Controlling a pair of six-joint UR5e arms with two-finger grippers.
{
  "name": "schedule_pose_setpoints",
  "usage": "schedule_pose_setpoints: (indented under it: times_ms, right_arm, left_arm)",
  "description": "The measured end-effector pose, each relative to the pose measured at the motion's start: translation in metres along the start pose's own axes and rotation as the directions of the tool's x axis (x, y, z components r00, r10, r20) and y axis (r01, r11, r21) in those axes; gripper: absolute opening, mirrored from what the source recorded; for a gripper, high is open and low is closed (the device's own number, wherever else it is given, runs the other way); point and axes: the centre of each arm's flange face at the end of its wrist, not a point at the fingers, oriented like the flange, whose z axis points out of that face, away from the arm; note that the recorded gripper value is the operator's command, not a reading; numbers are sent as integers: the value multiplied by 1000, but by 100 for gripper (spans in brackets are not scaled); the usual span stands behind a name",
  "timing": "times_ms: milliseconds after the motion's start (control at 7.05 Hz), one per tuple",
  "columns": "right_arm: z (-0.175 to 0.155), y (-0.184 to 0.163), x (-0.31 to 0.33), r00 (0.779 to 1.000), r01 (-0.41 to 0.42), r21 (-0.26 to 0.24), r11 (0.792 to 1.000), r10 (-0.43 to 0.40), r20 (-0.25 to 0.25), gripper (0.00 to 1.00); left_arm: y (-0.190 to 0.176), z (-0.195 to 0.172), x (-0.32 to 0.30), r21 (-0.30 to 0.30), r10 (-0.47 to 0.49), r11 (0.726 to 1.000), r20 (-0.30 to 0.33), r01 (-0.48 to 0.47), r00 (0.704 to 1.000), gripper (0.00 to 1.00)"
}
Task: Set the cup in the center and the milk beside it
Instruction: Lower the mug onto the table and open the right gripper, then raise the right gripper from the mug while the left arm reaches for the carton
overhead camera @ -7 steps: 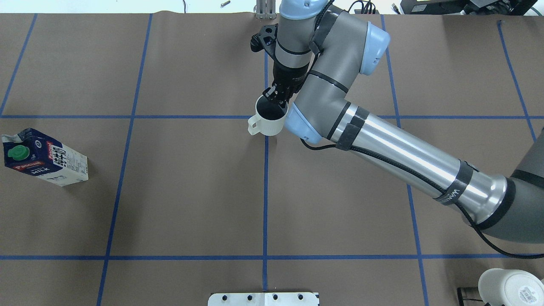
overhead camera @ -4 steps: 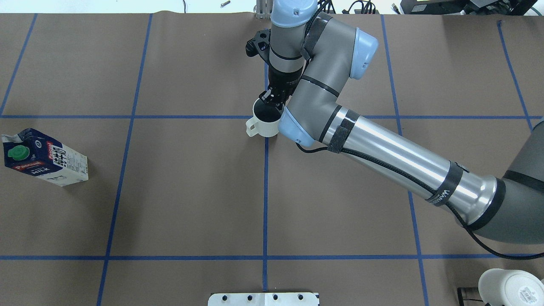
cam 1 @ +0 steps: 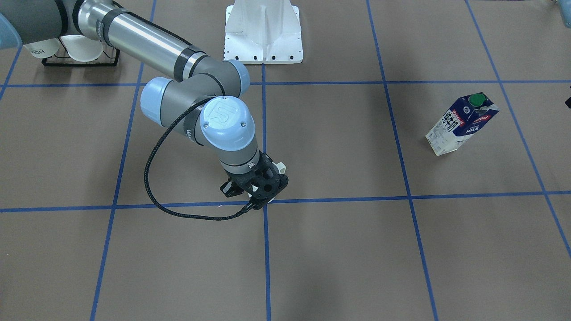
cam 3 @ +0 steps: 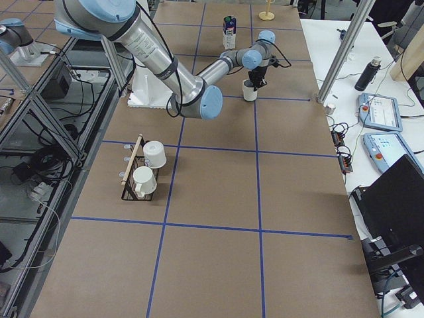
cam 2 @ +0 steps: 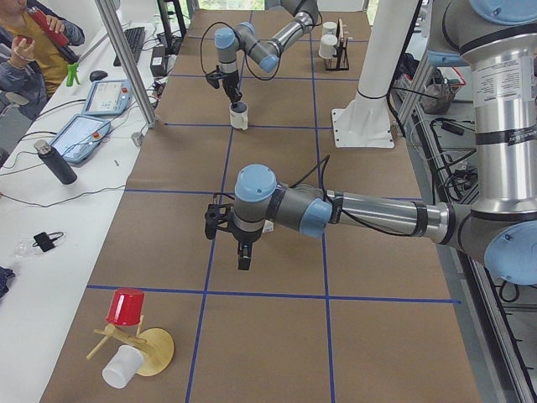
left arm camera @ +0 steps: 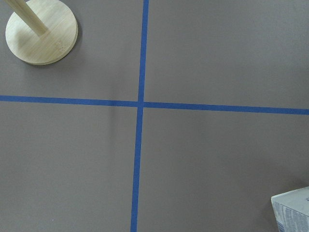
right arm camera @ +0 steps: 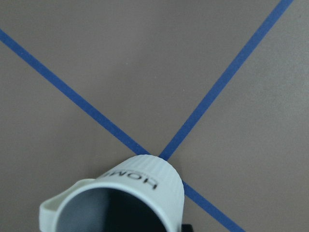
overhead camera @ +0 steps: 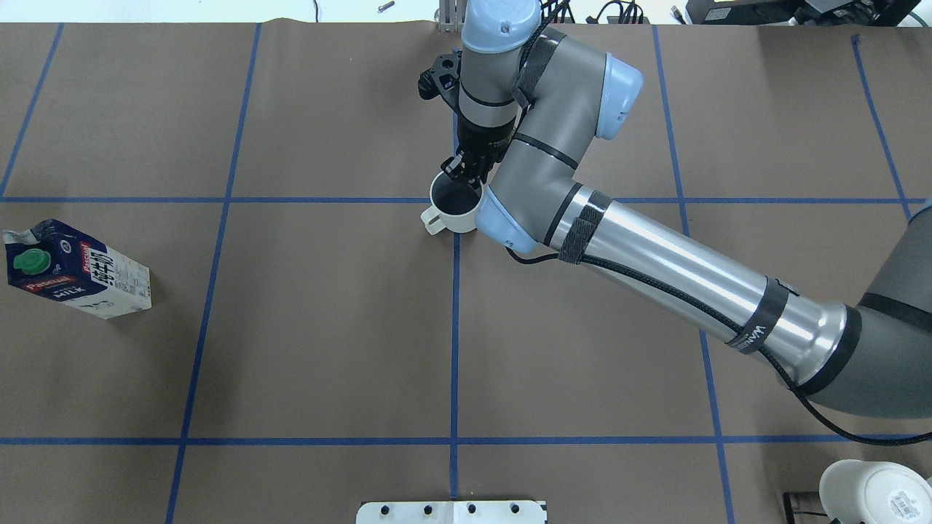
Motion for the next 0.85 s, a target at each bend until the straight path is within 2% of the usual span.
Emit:
schedule_pose_setpoints:
  times_ms: [284,567,709,851]
  right_arm:
    - [-6,-2,0,1000,-1,10,1000,1,4,100]
    - [-47,-6,39,999,-42,40,998,41,36,100]
    - [-69,8,79,996,-79,51,996,76,56,100]
    - [-79,40,118,993,-106,60,993,102,60,100]
  left_arm:
    - [-5,-2,4,6,-13,1000,-5,13,1000,98]
    - [-29,-7,44,21,-61,998,-34,62,998,97]
    - [-36,-5,76,14,-84,996,-54,85,995,97]
    - [-35,-1,109,-9,-118,993,-67,118,991,98]
